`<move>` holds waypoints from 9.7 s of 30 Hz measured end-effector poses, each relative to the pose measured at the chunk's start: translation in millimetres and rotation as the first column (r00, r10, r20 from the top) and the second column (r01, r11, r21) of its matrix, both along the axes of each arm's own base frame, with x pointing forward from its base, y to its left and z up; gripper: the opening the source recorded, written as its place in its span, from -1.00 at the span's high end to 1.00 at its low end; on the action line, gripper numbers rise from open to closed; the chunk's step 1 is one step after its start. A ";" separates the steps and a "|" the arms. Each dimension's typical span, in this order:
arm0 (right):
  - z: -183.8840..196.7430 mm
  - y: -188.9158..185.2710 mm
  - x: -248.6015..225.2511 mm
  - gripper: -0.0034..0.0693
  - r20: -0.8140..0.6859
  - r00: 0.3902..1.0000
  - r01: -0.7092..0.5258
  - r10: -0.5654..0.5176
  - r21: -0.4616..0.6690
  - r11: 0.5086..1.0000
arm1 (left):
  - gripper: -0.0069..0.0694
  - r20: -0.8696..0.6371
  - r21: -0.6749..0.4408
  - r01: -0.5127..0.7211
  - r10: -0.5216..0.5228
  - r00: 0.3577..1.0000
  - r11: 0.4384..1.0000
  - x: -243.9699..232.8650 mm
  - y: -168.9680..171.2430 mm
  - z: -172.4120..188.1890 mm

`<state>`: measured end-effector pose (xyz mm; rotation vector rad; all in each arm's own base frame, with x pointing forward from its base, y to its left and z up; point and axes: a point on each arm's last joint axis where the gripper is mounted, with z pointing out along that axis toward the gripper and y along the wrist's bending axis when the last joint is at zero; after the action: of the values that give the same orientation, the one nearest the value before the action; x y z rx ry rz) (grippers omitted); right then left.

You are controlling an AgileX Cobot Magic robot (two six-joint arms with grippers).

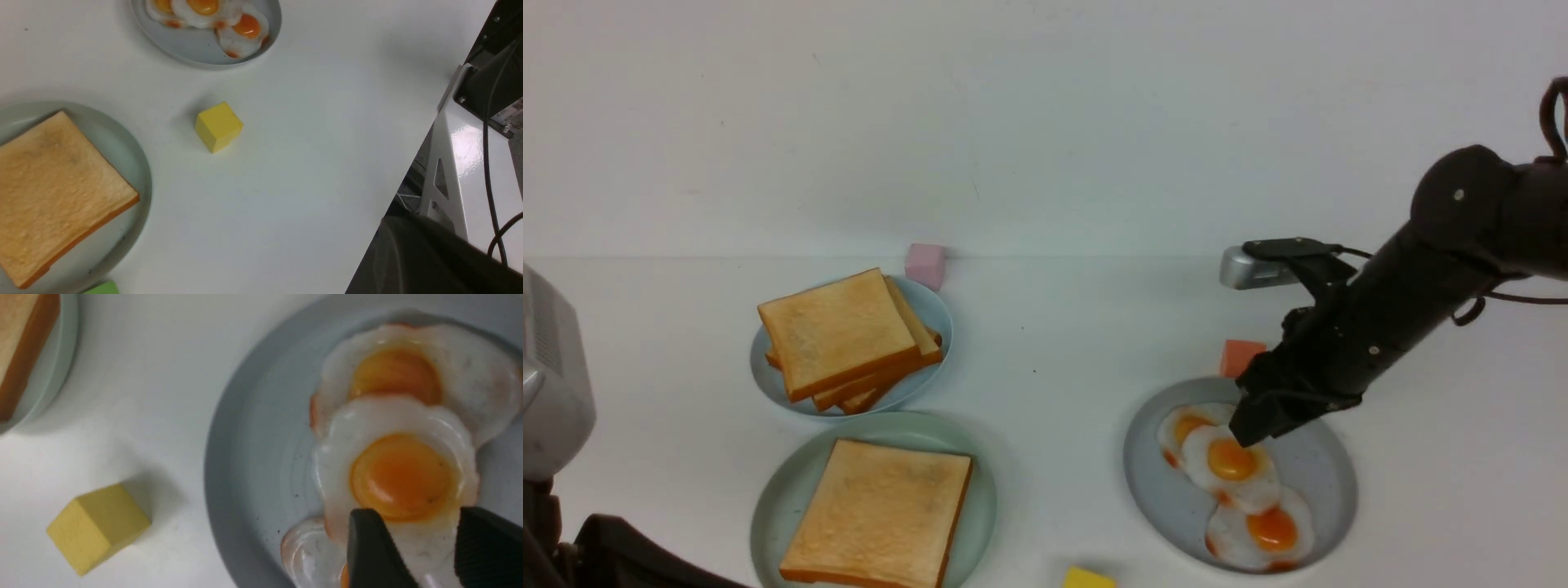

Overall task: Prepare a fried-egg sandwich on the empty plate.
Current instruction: Use the right arm to grab a fried egg, then use the right arm to place the fried egg on the slice of bread in the middle, then use the left arm to grab a slice of bread, then use the left arm to place a slice of bread on the fried egg in the middle

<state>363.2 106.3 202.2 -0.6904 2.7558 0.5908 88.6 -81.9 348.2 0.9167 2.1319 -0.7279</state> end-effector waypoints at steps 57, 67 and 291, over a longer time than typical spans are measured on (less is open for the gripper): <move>3.1 -21.3 6.6 0.04 0.014 1.000 -0.019 0.019 0.023 1.000 | 0.76 0.008 0.050 0.000 -0.001 1.000 0.999 0.4 2.8 -2.9; 3.1 -21.3 6.6 0.04 0.015 1.000 -0.020 0.019 0.022 1.000 | 0.85 0.045 0.034 -0.030 0.029 0.999 0.999 4.3 2.9 -0.6; 144.2 79.8 -156.5 0.17 0.210 0.907 -0.389 0.365 0.087 0.917 | 0.82 -0.555 0.061 -0.488 0.436 0.708 0.871 192.8 83.1 -191.7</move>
<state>206.7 186.1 346.4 -1.1974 2.3957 0.7269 281.5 1.3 156.5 0.0680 2.6566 -0.8846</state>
